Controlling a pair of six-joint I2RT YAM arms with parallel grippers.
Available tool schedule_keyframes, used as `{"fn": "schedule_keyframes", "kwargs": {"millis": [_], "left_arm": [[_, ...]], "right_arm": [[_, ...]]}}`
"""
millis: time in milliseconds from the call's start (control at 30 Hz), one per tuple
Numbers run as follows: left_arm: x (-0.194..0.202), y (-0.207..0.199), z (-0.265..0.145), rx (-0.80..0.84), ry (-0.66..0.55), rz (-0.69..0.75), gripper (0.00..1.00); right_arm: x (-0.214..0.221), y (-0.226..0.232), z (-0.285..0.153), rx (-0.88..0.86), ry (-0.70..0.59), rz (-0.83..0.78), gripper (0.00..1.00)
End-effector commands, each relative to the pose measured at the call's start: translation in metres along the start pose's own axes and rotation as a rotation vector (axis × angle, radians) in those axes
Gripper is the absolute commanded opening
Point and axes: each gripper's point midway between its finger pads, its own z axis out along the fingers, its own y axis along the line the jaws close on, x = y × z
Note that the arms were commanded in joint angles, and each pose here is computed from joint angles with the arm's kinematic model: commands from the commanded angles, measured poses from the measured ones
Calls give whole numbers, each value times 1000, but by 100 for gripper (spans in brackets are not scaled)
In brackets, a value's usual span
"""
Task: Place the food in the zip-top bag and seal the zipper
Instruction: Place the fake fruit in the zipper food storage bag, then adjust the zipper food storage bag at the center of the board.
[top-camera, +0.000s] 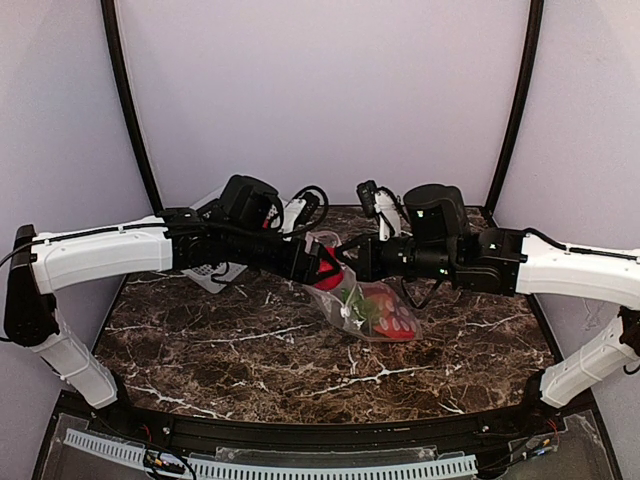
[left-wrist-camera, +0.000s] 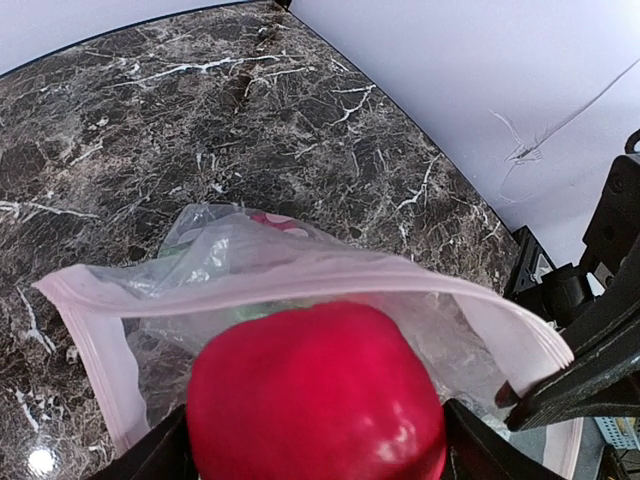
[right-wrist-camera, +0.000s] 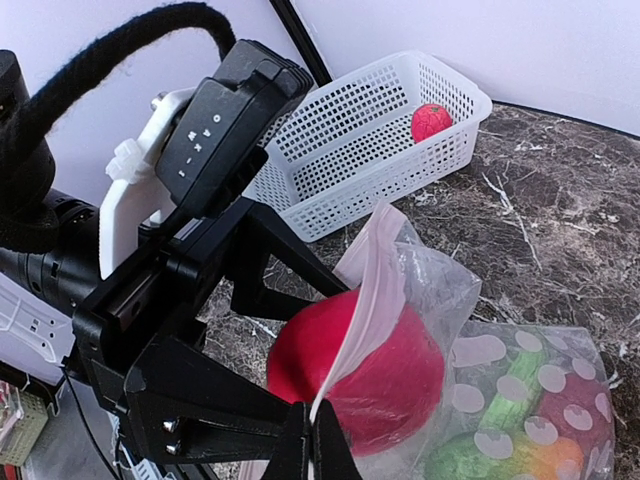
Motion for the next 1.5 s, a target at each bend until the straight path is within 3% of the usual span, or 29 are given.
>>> {"fn": "schedule_keyframes", "kwargs": {"millis": [0,333,500,633,867,1300,1433,1467], "left_arm": [[-5,-4,-9,-7,-6,17,83],[-14,-9,-30,-9,-54,22,85],[-27,-17,-65,9,-154,-5,84],[-20,-5,-80,-40,-178,-51,84],[7,19,-69,-56,-153,-178,81],[15,20,-31,75,-145,-299,59],[15,23,-24,85,-137,-313,42],[16,24,-22,84,-133,-315,31]], "right_arm": [[-14,5,-2,-10,-32,-6,0],[-14,5,-3,-10,-33,-3,0],[-15,3,-5,-5,-38,0,0],[-15,4,-5,-3,-40,-4,0],[-16,4,-5,-6,-39,-3,0],[-13,3,-5,-4,-36,0,0],[-13,2,-5,0,-35,-1,0],[-12,2,-4,1,-34,-1,0]]}}
